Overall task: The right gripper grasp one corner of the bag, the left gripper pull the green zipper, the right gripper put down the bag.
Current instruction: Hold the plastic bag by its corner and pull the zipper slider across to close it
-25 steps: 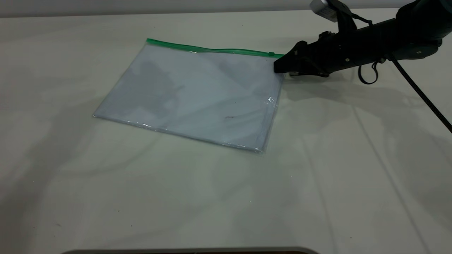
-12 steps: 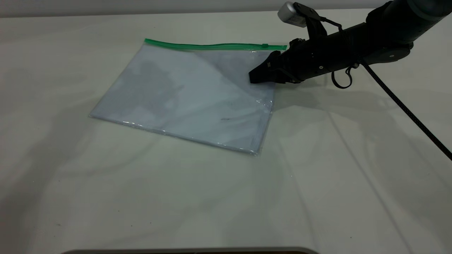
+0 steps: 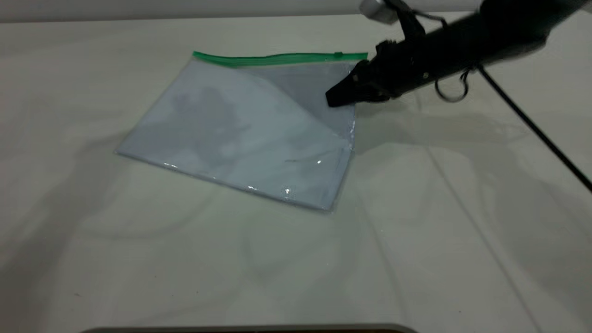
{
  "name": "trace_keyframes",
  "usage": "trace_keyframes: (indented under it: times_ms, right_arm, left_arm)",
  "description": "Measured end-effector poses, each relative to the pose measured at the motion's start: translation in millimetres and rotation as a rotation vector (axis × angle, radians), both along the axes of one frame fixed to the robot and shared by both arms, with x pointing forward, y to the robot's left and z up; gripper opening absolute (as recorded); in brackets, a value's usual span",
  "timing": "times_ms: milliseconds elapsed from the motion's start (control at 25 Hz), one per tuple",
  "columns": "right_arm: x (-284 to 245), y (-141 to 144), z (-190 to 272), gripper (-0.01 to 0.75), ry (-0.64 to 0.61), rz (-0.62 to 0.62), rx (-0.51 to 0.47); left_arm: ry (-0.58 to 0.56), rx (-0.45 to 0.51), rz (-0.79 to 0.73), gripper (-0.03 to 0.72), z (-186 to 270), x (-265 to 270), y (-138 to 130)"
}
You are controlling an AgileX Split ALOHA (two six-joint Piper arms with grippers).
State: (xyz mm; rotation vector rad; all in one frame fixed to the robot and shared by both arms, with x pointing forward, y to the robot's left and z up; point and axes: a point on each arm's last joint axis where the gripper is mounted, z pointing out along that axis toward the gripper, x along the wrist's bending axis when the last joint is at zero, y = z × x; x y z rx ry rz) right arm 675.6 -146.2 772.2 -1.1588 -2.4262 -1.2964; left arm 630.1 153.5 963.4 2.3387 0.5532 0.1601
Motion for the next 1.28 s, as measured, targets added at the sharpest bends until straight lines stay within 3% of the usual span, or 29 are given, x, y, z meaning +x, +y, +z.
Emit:
trace_keyframes:
  times_ms: [200,440,640,960,1280]
  right_arm:
    - [-1.2,-3.1,34.6,0.035,-0.031,0.113,-0.103]
    - [-2.6,-7.4,37.2,0.035,-0.045,0.157,-0.182]
    - [-3.2,-8.5,36.0,0.035,-0.050,0.173,-0.202]
    - [-4.5,-7.2,35.2,0.035,-0.073,0.209,-0.226]
    - [-14.0,21.5,36.8,0.035,-0.105,0.279,-0.243]
  left_arm:
    - [-0.008,0.033,-0.102,0.550,-23.1,3.3,-10.0]
    - [-0.040,0.041,-0.223,0.550,-40.7,17.6,-31.3]
    - [-0.069,0.040,-0.349,0.550,-61.1,28.0,-56.6]
    - [-0.111,0.044,-0.420,0.550,-82.5,42.0,-75.8]
    - [-0.134,0.049,-0.472,0.550,-89.2,40.8,-87.3]
